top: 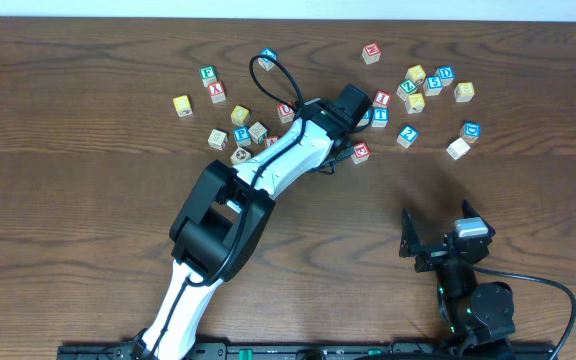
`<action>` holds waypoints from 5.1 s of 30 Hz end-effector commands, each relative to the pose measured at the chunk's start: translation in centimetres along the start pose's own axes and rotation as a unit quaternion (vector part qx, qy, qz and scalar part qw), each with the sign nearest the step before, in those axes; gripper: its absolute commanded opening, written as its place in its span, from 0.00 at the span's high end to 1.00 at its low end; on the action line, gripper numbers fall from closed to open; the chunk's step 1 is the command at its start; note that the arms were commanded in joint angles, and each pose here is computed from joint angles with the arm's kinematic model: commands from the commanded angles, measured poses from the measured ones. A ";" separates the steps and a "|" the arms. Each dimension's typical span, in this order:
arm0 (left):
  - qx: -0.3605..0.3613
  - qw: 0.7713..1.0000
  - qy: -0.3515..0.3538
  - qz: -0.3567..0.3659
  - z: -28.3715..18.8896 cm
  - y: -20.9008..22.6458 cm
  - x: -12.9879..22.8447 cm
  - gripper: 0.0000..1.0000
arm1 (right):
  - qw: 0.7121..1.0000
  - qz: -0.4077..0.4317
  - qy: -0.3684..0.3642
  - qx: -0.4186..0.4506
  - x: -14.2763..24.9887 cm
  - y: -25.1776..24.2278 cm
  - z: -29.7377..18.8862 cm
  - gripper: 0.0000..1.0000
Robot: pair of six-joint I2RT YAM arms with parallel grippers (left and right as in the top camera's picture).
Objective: Spell out ROBOT
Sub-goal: 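Close the left gripper on the yellow O block and lift it, then carry the O block with the left gripper beside the green R block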
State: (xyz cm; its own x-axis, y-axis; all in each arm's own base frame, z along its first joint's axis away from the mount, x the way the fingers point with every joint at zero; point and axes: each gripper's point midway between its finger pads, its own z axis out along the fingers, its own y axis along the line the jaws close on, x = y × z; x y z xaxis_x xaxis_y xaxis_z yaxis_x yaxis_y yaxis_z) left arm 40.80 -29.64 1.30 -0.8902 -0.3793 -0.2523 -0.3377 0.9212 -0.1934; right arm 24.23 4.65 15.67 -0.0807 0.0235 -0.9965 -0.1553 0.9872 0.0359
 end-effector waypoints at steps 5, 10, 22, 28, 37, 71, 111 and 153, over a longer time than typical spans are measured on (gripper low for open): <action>-0.011 1.000 -0.008 0.005 0.5 0.3 -0.3 0.55 | 1.000 -0.004 0.003 0.002 0.1 -0.2 0.0 0.01; -0.011 1.000 -0.008 0.006 0.5 0.3 -0.3 0.65 | 1.000 -0.004 0.003 0.002 0.1 -0.2 0.0 0.01; -0.011 0.999 -0.016 0.032 0.4 0.2 -0.7 0.69 | 1.000 -0.004 0.003 0.002 0.1 -0.2 0.0 0.01; 0.008 0.997 -0.031 0.073 -1.8 -0.6 -1.5 0.72 | 1.000 -0.004 0.003 0.002 0.1 -0.2 0.0 0.01; 0.037 0.990 -0.056 0.128 -8.8 -1.1 -2.8 0.73 | 1.000 -0.004 0.003 0.002 0.1 -0.2 0.0 0.01; -0.165 0.974 0.072 0.138 -7.1 11.7 7.0 0.92 | 1.000 -0.004 0.002 0.002 0.1 -0.2 0.0 0.01; -0.203 0.973 0.051 0.098 -3.9 15.6 8.4 0.92 | 1.000 -0.004 0.002 0.002 0.1 -0.2 0.0 0.01; -0.208 0.968 0.096 0.101 -4.3 16.2 10.0 0.66 | 1.000 -0.004 0.003 0.002 0.1 -0.2 0.0 0.01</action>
State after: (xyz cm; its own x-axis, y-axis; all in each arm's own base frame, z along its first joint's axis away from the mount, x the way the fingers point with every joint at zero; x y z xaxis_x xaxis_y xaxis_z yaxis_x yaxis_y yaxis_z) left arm 26.57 -18.51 0.82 -0.9738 -0.1919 -0.1217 -0.2160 0.9479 0.2343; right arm 24.23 4.65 15.68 -0.0803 0.0236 -0.9965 -0.1553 0.9872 0.0359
